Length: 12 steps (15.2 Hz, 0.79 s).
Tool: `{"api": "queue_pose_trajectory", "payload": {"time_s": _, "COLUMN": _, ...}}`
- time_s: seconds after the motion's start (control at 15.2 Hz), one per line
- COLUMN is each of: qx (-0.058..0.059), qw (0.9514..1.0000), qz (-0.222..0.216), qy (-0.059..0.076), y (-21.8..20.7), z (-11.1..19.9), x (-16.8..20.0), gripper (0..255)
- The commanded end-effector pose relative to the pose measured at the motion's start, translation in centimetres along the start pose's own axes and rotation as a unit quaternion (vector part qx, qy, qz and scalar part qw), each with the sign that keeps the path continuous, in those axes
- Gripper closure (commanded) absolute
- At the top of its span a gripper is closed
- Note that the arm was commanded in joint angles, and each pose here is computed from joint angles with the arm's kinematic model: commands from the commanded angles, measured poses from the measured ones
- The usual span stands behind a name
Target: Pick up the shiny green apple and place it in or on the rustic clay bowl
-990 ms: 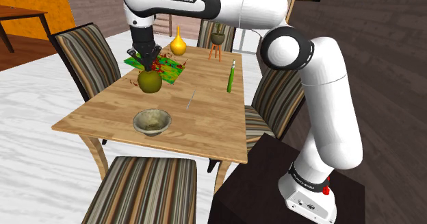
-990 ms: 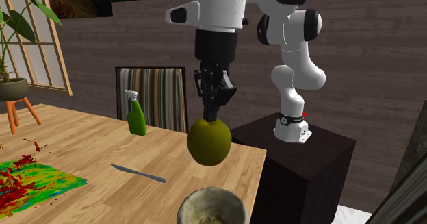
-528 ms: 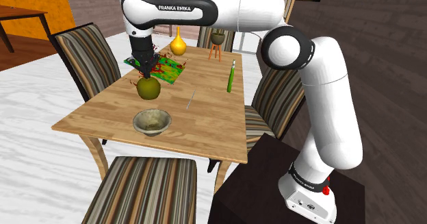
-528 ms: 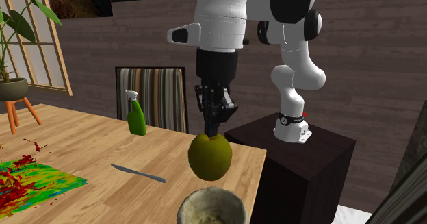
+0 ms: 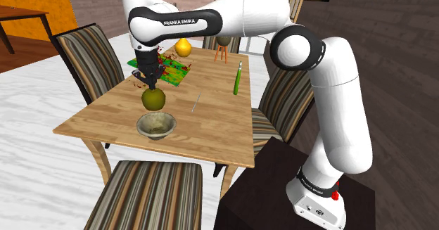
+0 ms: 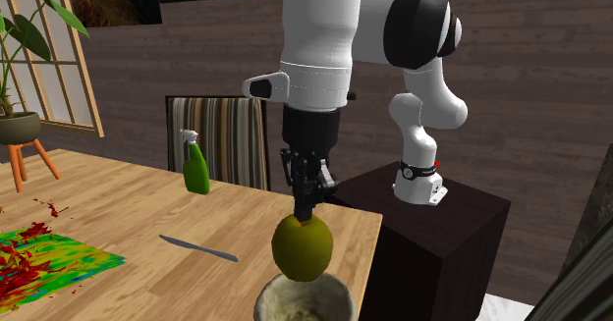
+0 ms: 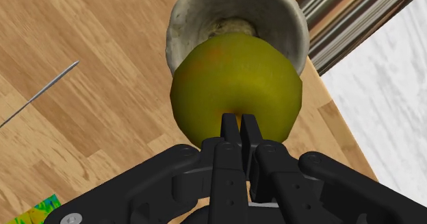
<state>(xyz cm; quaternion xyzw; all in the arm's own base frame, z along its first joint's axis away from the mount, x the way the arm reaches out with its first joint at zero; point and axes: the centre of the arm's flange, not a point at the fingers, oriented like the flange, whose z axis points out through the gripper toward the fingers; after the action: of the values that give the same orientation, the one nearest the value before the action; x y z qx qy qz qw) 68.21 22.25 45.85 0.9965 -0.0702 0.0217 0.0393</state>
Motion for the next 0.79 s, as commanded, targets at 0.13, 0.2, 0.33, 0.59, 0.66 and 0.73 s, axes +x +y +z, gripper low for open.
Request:
{"api": "queue_pose_trajectory", "payload": {"time_s": 0.13, "qx": 0.0, "qw": 1.0, "qz": 0.0, "qy": 0.0, "y": -0.1, "z": 2.1, "x": -0.1, "gripper": 255}}
{"api": "queue_pose_trajectory", "payload": {"time_s": 0.2, "qx": 0.0, "qw": 1.0, "qz": 0.0, "qy": 0.0, "y": -0.1, "z": 2.6, "x": -0.1, "gripper": 255}}
{"api": "queue_pose_trajectory", "payload": {"time_s": 0.33, "qx": 0.0, "qw": 1.0, "qz": 0.0, "qy": 0.0, "y": -0.2, "z": 3.6, "x": -0.1, "gripper": 255}}
{"api": "queue_pose_trajectory", "payload": {"time_s": 0.59, "qx": 0.0, "qw": 1.0, "qz": 0.0, "qy": 0.0, "y": -0.4, "z": 5.8, "x": -0.2, "gripper": 255}}
{"api": "queue_pose_trajectory", "payload": {"time_s": 0.66, "qx": 0.0, "qw": 1.0, "qz": 0.0, "qy": 0.0, "y": -0.4, "z": 6.1, "x": -0.3, "gripper": 255}}
{"api": "queue_pose_trajectory", "payload": {"time_s": 0.73, "qx": 0.0, "qw": 1.0, "qz": 0.0, "qy": 0.0, "y": -0.4, "z": 6.1, "x": -0.3, "gripper": 255}}
